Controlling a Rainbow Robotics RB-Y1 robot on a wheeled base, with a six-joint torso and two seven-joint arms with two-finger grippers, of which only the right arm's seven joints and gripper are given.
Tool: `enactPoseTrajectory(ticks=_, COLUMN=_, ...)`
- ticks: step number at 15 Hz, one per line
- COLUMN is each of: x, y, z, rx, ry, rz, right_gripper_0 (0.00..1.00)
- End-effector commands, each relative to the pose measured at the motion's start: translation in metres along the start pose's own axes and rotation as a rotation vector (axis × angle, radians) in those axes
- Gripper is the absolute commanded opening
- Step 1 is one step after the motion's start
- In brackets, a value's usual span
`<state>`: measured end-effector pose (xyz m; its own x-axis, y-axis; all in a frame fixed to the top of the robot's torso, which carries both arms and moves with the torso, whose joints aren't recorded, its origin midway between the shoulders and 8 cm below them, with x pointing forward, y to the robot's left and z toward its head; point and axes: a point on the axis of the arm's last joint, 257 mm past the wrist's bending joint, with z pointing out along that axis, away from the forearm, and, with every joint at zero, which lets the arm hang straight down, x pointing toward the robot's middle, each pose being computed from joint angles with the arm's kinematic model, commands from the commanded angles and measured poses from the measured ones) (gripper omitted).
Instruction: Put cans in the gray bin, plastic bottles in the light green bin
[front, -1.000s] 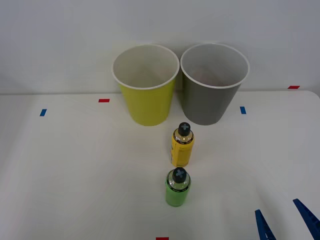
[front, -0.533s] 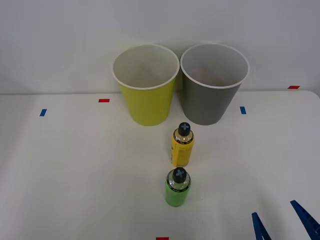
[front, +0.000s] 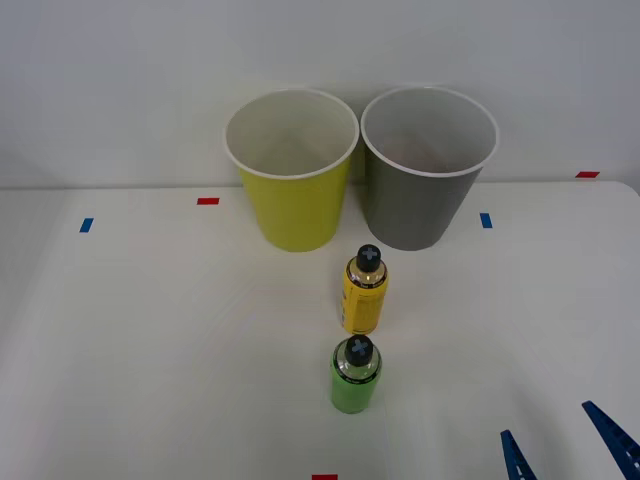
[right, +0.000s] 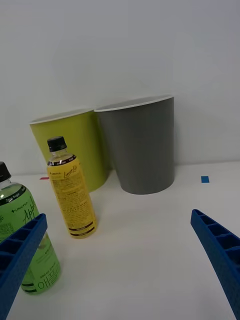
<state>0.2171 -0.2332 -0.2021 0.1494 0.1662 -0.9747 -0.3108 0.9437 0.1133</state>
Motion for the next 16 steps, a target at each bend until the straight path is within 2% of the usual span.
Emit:
enactPoseTrajectory(ticks=1, x=0.0006, y=-0.0004, z=-0.0021, rx=0.005, ry=0.004, rz=0.002, right_gripper_0=1.00)
enactPoseTrajectory(ticks=12, x=0.0014, y=-0.0015, z=-0.0040, rx=0.007, ry=0.011, rz=-0.037, right_gripper_0=1.00)
enactPoseTrajectory(ticks=16, x=0.0068, y=0.0010, z=-0.0051, rx=-0.011, ry=0.035, rz=-0.105, right_gripper_0=1.00)
